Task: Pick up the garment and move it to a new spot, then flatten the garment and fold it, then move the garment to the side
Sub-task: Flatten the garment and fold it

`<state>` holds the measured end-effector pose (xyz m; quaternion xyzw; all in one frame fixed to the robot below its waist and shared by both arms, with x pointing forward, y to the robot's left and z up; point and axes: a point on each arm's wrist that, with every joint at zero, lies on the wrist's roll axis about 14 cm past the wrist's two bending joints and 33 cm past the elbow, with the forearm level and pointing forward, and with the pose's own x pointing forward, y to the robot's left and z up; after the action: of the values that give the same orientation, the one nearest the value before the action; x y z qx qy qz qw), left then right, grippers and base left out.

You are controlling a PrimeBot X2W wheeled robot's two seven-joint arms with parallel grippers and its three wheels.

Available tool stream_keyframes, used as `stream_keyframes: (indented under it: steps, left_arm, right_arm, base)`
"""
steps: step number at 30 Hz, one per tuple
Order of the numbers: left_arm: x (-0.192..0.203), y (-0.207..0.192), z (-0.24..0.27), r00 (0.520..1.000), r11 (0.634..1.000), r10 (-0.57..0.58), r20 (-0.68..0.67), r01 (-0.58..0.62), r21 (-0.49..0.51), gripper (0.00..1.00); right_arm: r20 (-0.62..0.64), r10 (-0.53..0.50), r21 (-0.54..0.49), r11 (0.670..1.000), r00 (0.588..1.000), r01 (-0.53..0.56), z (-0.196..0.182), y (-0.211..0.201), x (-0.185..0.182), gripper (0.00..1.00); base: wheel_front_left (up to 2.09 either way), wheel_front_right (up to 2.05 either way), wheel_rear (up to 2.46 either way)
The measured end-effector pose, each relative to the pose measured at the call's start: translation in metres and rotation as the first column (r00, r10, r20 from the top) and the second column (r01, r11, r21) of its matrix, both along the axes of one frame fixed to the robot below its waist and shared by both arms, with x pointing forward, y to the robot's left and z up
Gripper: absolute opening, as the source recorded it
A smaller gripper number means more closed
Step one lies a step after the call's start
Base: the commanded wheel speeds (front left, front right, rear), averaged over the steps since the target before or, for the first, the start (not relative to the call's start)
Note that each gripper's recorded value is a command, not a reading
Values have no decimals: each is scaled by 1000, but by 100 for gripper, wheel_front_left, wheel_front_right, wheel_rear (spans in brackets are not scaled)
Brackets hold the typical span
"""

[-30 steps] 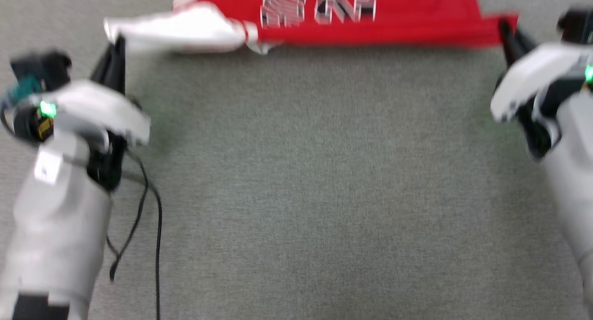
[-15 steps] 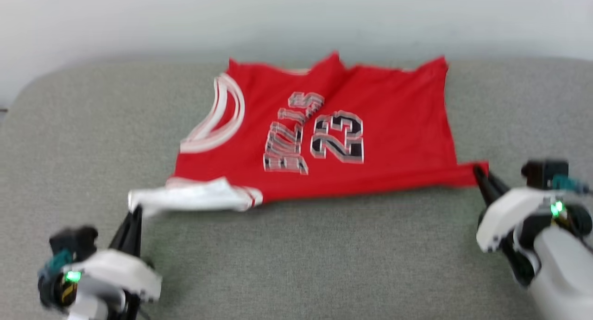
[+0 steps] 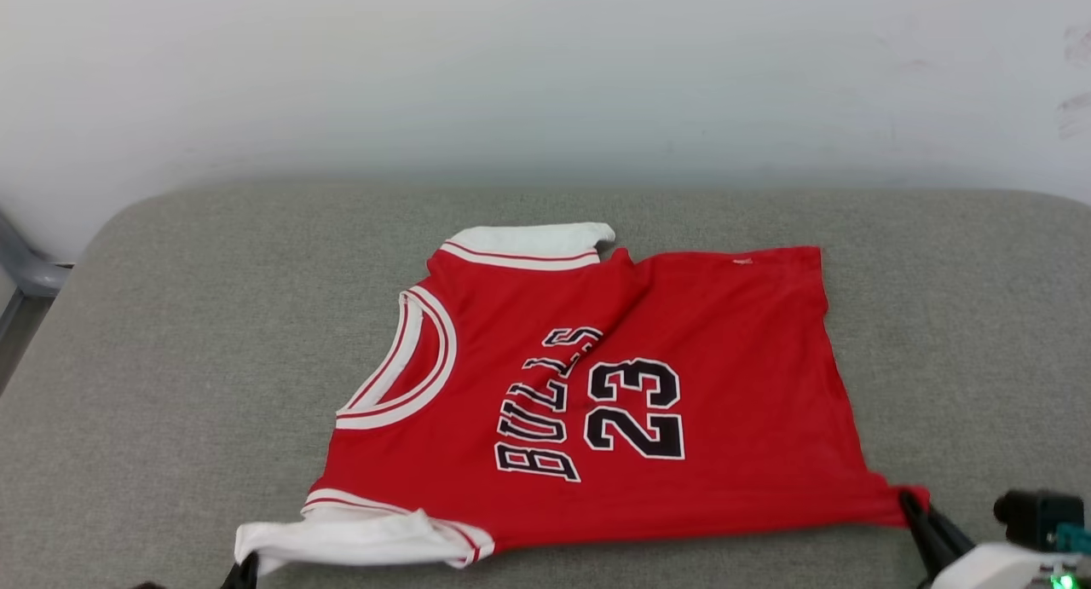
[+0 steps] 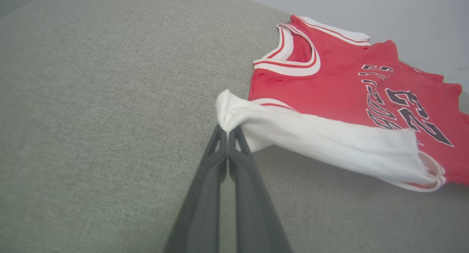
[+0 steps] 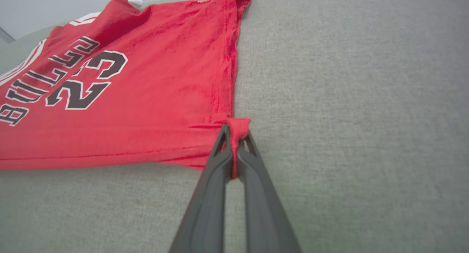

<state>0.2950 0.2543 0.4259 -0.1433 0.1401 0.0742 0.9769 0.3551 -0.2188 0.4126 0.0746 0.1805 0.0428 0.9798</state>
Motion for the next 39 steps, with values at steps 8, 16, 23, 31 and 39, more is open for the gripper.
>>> stream_keyframes:
  steps: [8, 16, 23, 31, 39]
  left_arm:
    - [-14, 2, 20, 1000, 1000, 15, 1, -15, -12, 0]
    - [29, -19, 53, 992, 996, -89, 93, 88, 14, 0]
    - [82, -37, 58, 976, 985, -173, 129, 169, 40, 0]
    - [120, -56, 25, 969, 972, -236, 73, 235, 17, 0]
    - [133, -64, -23, 965, 966, -259, -41, 258, -35, 0]
  right_arm:
    - [-28, -27, 5, 1000, 999, 28, 9, 7, -38, 0]
    - [-16, -28, -13, 1000, 999, 28, 31, 13, -24, 0]
    - [-7, 16, -46, 999, 1000, -16, 45, 21, 17, 0]
    - [-107, 28, -50, 998, 994, -34, 13, 22, 38, 0]
    - [-148, 30, -45, 998, 989, -37, -19, 21, 52, 0]
  base:
    - [0, 0, 0]
    - [0, 0, 0]
    - [0, 0, 0]
    - [0, 0, 0]
    - [0, 0, 0]
